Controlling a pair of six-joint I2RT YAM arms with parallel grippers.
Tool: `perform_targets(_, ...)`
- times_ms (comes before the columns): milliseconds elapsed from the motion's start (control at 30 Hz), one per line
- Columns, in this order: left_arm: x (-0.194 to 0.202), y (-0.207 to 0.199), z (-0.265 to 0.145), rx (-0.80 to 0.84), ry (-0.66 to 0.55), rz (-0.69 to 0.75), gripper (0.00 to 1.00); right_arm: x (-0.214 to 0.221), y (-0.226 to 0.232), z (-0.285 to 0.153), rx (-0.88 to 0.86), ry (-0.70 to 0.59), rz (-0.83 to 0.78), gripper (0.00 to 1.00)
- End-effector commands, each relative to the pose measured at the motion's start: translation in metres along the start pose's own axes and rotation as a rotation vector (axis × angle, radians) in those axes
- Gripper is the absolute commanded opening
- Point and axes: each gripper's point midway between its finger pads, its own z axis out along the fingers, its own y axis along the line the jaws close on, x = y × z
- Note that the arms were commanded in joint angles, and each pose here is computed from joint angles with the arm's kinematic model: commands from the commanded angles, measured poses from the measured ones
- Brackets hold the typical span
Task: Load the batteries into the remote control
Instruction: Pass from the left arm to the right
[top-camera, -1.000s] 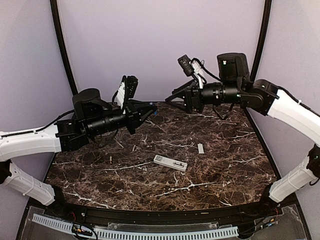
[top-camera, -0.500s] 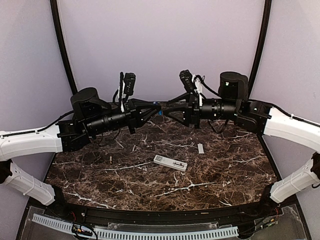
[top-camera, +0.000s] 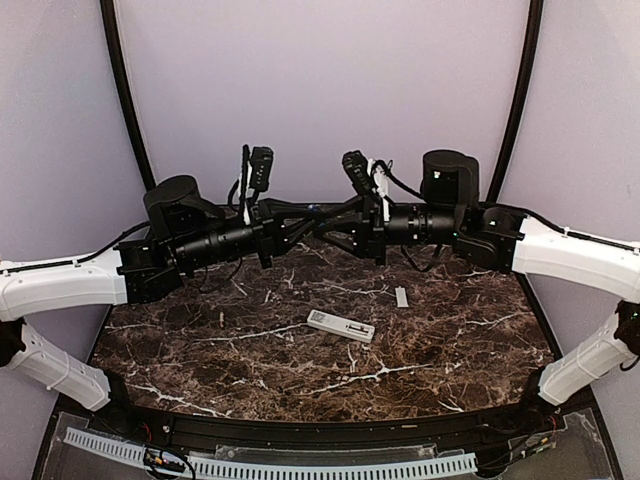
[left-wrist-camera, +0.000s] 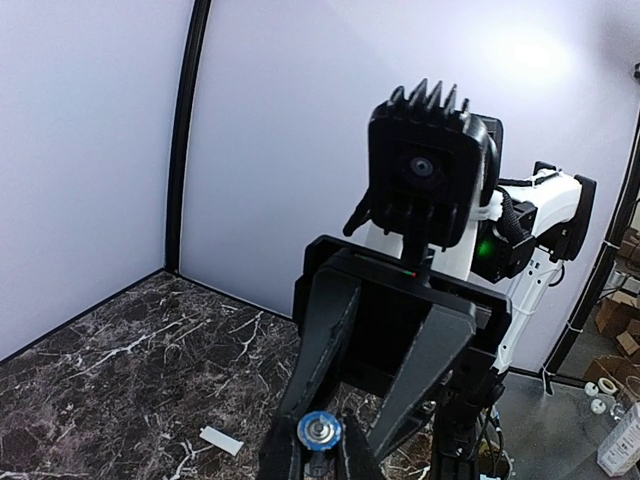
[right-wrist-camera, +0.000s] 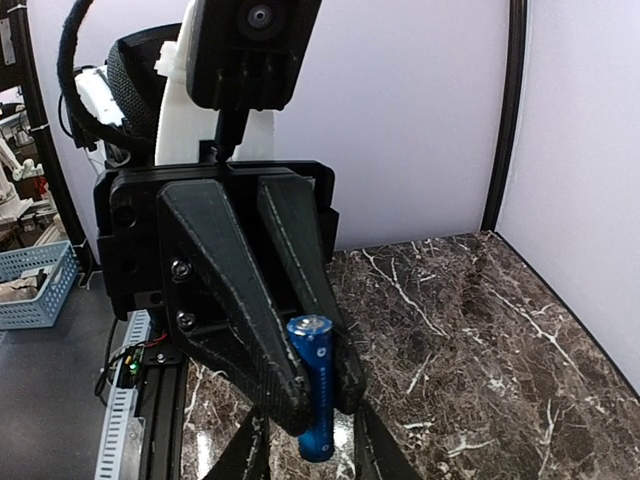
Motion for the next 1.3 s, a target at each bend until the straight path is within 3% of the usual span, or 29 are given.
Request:
perform_targets(0,-0.015,-0.008,0.000,0.035,-0.035,0.011,0.00,-0.002,0.000,0.004,0.006,-0.009,-0.029,0.21)
perform_targets(367,-0.014,-0.009,0.000,0.039,-0.034,0.006,0.00,0.001,0.001,0.005,-0.009,0.017,-0.033,0.01)
perform_targets(467,-0.014,-0.011,0.000,0.055,-0.038,0.001,0.02,-0.005,0.004,0.005,-0.023,-0.003,-0.028,0.00)
perform_targets(567,-0.011,-0.015,-0.001,0.083,-0.054,-0.009,0.37,-0.019,0.010,0.001,-0.047,-0.062,-0.035,0.00)
perform_targets(633,-0.014,-0.018,-0.007,0.102,-0.105,-0.010,0.49,-0.029,0.014,-0.003,-0.063,-0.108,-0.047,0.00)
perform_targets(700,-0.033,-0.025,-0.018,0.132,-0.225,0.006,0.52,-0.037,0.019,-0.008,-0.078,-0.146,-0.059,0.00)
perform_targets(900,-0.041,-0.044,-0.030,0.234,-0.310,0.054,0.53,-0.047,0.030,-0.014,-0.124,-0.190,-0.086,0.00)
perform_targets(1067,-0.048,-0.048,-0.026,0.257,-0.340,0.109,0.39,-0.048,0.031,-0.016,-0.125,-0.192,-0.088,0.00)
perform_targets(1267,-0.045,-0.046,-0.015,0.261,-0.308,0.088,0.29,-0.050,0.031,-0.019,-0.118,-0.195,-0.089,0.00)
